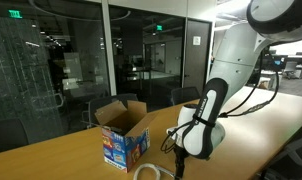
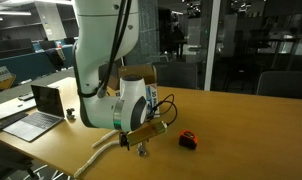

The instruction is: Pick up the spanner from the table and put it in the box

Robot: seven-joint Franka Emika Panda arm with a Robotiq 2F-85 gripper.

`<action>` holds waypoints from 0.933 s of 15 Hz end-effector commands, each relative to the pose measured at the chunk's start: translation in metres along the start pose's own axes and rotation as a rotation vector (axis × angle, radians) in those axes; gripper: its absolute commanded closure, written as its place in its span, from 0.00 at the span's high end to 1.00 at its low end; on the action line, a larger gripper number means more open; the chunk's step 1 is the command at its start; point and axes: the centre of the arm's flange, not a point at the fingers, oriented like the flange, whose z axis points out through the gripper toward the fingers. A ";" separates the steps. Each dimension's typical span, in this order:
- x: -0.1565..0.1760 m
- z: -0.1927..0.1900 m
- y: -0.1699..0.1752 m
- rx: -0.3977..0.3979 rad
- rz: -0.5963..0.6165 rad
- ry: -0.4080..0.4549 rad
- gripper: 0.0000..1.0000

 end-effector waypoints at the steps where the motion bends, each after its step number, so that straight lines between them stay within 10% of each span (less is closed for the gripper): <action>1: 0.019 0.018 0.007 0.004 -0.013 0.028 1.00; 12: 0.015 0.053 0.006 0.018 -0.049 0.045 1.00; 14: 0.010 0.055 0.004 0.028 -0.044 0.040 0.74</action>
